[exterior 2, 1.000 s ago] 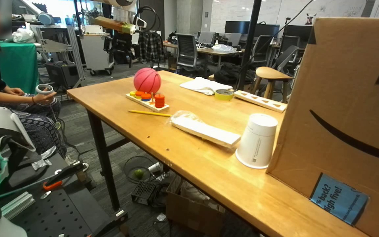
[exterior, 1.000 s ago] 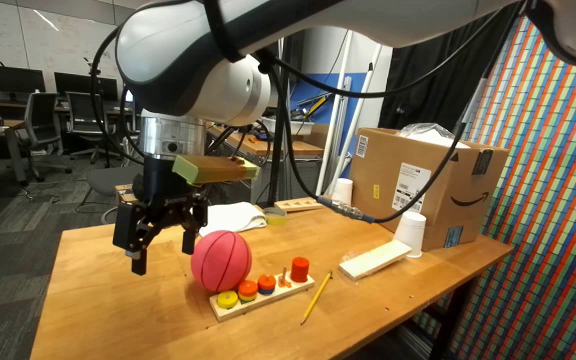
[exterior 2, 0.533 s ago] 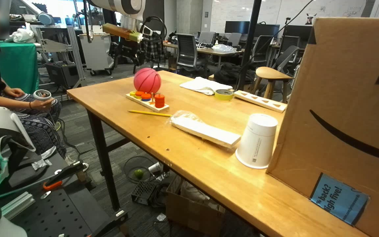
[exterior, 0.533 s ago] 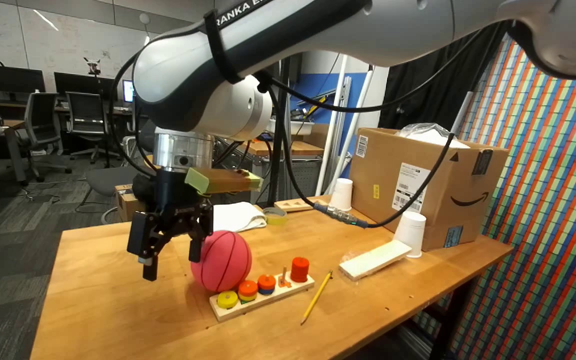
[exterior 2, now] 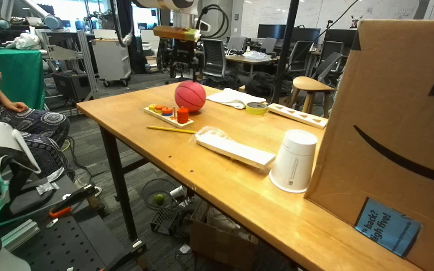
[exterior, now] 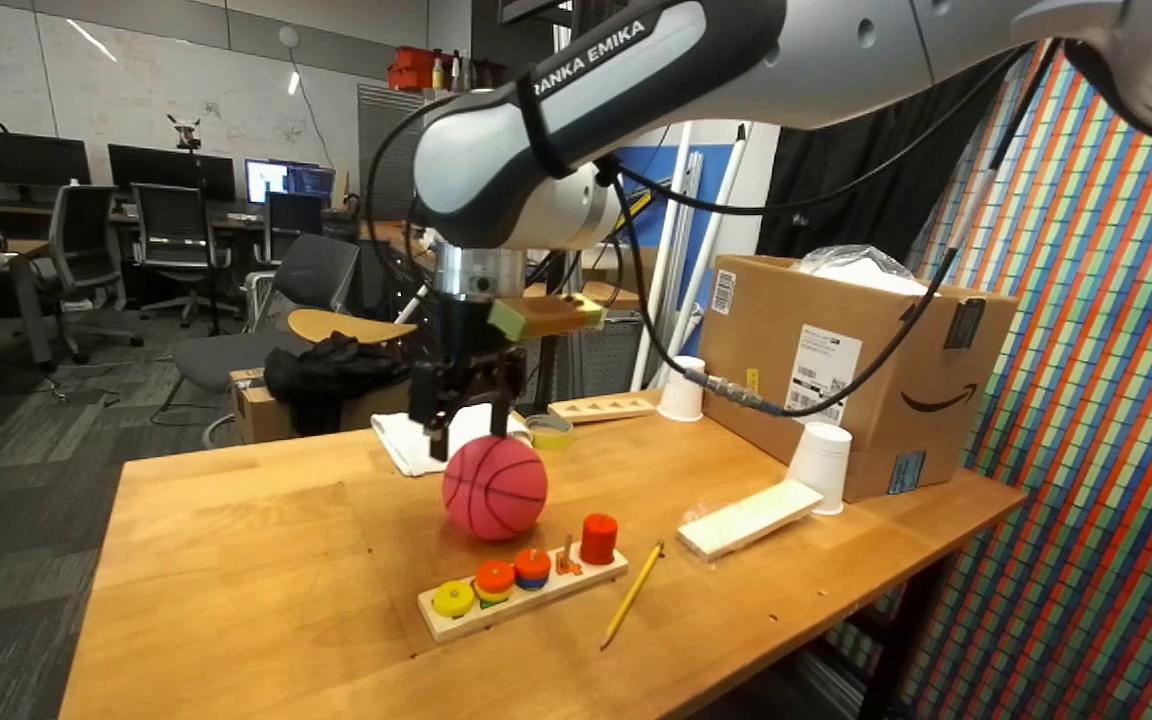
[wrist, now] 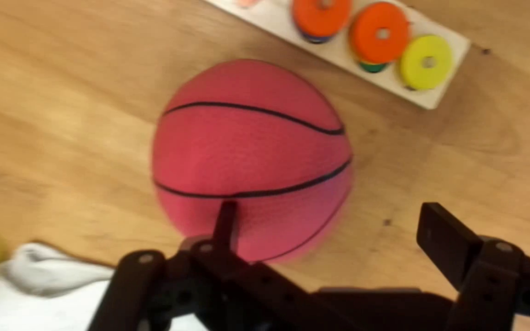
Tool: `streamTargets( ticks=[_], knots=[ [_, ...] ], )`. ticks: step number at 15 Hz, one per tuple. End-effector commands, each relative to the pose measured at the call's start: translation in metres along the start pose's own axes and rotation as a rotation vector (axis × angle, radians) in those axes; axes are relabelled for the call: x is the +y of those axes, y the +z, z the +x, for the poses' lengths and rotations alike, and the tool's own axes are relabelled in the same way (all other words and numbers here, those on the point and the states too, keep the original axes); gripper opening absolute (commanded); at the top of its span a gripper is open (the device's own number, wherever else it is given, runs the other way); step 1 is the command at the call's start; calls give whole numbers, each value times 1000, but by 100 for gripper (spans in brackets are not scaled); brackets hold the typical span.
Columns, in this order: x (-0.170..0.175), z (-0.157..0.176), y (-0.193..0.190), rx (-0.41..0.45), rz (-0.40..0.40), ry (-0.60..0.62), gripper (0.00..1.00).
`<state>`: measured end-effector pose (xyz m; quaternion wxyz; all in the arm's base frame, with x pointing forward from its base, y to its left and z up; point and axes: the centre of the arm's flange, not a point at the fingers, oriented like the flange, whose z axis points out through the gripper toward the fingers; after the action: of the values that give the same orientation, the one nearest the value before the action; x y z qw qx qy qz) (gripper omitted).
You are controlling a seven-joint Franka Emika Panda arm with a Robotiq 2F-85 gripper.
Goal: Push the ball towards the box
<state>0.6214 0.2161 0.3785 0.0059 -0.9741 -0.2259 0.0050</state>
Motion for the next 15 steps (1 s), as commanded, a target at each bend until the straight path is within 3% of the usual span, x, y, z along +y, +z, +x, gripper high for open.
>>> streamTargets(
  ticks=[1, 3, 5, 8, 15],
  knots=[
    [83, -44, -48, 64, -168, 103, 100],
    [129, -75, -74, 100, -259, 160, 100],
    [150, -110, -92, 140, -352, 199, 100],
    [131, -132, -95, 161, -371, 181, 100],
    [43, -147, -83, 142, -329, 79, 100]
  ],
)
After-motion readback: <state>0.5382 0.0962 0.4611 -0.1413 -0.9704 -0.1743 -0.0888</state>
